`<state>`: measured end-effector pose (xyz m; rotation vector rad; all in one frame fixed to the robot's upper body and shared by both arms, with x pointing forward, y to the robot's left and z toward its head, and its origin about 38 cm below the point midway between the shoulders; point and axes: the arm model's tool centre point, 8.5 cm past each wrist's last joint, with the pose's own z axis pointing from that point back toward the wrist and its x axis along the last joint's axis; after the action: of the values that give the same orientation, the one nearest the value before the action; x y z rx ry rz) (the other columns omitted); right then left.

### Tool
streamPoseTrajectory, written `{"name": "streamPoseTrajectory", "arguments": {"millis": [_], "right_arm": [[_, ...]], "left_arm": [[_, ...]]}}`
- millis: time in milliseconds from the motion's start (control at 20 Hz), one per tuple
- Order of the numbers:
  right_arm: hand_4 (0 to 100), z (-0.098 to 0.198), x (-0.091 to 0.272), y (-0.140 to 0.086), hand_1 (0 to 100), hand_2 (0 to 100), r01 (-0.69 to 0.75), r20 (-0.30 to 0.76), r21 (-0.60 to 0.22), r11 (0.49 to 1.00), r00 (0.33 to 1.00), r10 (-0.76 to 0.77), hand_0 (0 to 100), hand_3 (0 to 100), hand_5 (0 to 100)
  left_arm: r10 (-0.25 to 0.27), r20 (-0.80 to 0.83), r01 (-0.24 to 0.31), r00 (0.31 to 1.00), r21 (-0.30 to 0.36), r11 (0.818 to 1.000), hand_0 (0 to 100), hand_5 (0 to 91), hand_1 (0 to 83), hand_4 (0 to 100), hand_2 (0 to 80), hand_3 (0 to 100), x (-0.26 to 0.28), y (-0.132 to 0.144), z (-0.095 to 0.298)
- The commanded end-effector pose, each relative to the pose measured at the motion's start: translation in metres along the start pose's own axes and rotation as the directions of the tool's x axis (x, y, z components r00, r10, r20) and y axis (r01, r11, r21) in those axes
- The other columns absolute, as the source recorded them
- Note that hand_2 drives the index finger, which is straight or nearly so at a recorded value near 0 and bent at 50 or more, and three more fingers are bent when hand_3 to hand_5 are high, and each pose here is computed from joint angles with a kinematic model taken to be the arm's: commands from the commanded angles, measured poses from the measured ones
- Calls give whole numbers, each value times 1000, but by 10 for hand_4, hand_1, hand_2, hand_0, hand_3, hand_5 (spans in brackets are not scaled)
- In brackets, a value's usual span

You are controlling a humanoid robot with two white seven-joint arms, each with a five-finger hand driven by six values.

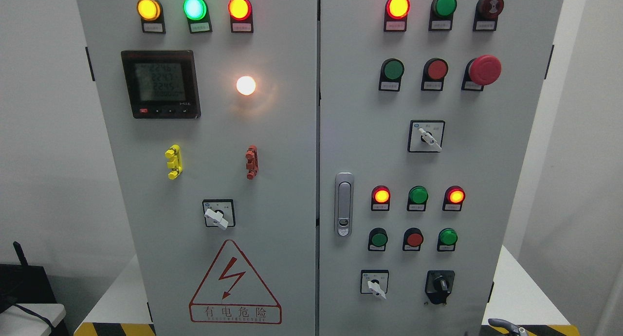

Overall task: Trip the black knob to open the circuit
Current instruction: 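Raise the right hand up toward the black rotary knob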

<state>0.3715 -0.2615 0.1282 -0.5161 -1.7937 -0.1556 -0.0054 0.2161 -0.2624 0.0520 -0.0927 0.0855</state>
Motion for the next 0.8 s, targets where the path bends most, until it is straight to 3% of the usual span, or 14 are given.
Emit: {"name": "streamPoseTrajectory", "arguments": {"millis": [0, 751], "right_arm": [[857, 8, 21, 52, 762, 418, 62, -4, 50, 997, 998, -62, 182, 780, 896], [858, -7, 18, 66, 776, 426, 10, -63, 5, 1000, 998, -10, 202, 783, 894]], "left_arm": [[-34, 9, 34, 999, -5, 999, 120, 0, 389, 0, 0, 0, 5, -1, 0], [-34, 9, 34, 999, -5, 999, 120, 0, 389, 0, 0, 0, 5, -1, 0]]}}
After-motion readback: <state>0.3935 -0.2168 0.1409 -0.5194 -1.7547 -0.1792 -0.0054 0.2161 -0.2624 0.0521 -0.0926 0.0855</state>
